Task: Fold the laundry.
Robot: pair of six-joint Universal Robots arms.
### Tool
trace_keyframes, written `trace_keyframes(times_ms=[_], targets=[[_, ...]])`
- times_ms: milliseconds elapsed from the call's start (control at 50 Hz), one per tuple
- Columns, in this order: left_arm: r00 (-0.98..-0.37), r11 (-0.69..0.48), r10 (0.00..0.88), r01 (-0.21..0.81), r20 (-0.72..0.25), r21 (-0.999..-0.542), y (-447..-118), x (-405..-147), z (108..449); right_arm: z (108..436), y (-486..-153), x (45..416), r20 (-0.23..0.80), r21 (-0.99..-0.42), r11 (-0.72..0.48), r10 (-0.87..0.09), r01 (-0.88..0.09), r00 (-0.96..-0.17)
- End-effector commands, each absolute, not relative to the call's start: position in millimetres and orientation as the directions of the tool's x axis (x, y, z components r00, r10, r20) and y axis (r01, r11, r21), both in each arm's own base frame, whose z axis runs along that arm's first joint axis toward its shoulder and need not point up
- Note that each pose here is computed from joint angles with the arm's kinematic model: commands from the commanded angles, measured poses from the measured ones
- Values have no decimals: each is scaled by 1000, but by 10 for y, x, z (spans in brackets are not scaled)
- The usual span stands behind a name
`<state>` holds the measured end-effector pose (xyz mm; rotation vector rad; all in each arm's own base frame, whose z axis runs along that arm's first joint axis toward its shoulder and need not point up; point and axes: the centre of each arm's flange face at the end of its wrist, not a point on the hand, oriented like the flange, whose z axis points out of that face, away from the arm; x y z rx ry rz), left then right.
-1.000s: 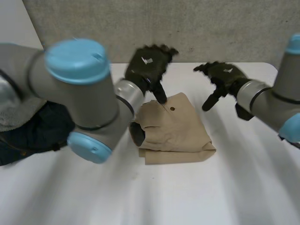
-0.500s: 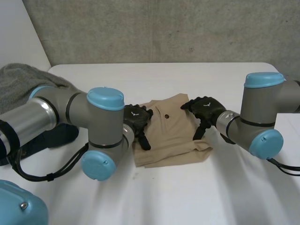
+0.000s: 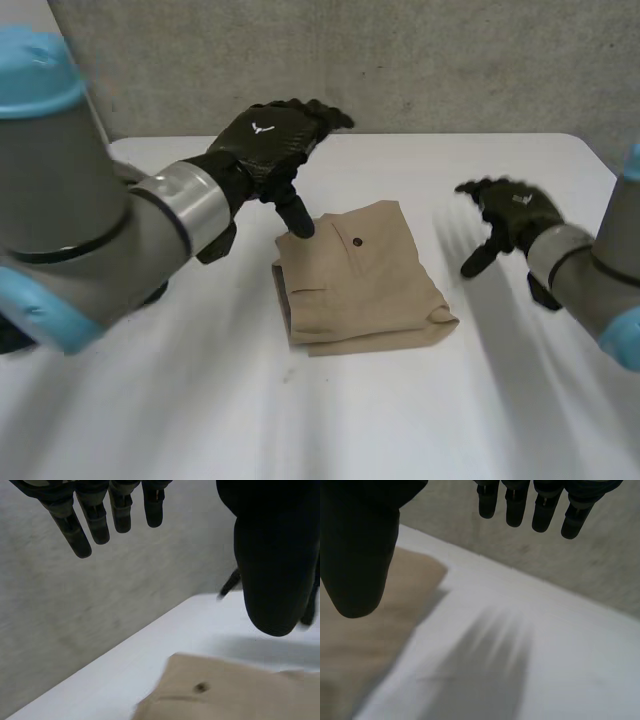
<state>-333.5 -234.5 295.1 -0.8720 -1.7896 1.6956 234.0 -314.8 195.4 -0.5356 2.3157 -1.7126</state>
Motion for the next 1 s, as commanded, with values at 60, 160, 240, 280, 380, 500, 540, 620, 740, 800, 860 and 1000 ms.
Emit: trace_keyframes(times_ms=[60,160,240,280,380,500,540,620,740,800,860,1000], targets=[[-366,127,926,72,92,-989,-1919,-3183,2962,1425,-2846,2538,-172,-912,406,-514,-62,-841],[-356,130,929,66,99,-989,-1841,-3137,2919,1264,-2897,2642,-140,-928,365,-524,-73,-840],[-398,109,914,49,81,-993,-1878,-3120,2902,1173,-2967,2728,-98,-938,331,-528,-99,-844],[-415,109,906,43,81,-993,-1895,-3110,2890,1111,-3002,2764,-78,-937,328,-528,-118,-845],[-454,117,885,14,98,-993,-1962,-3079,2874,1008,-3028,2844,-55,-932,331,-537,-150,-842],[-471,133,873,-15,124,-991,-2025,-3056,2871,1085,-3143,2866,-83,-942,318,-523,-104,-848],[-477,135,869,-28,132,-990,-2051,-3046,2884,1197,-3283,2816,-96,-958,281,-496,-55,-863],[-479,128,868,-49,136,-991,-2077,-3046,2913,1439,-3652,2647,-110,-984,176,-423,38,-899],[-481,108,867,-74,130,-991,-2103,-3062,2972,1660,-4301,2223,-100,-995,41,-230,93,-968],[-484,102,865,-88,132,-991,-2107,-3076,3005,1677,-4644,1948,-89,-996,3,-115,89,-989],[-489,101,862,-99,137,-990,-2111,-3085,3027,1712,-4964,1653,-94,-994,-48,-14,94,-995],[-492,101,858,-117,146,-988,-2087,-3126,3063,1662,-5493,965,-94,-984,-168,172,65,-980]])
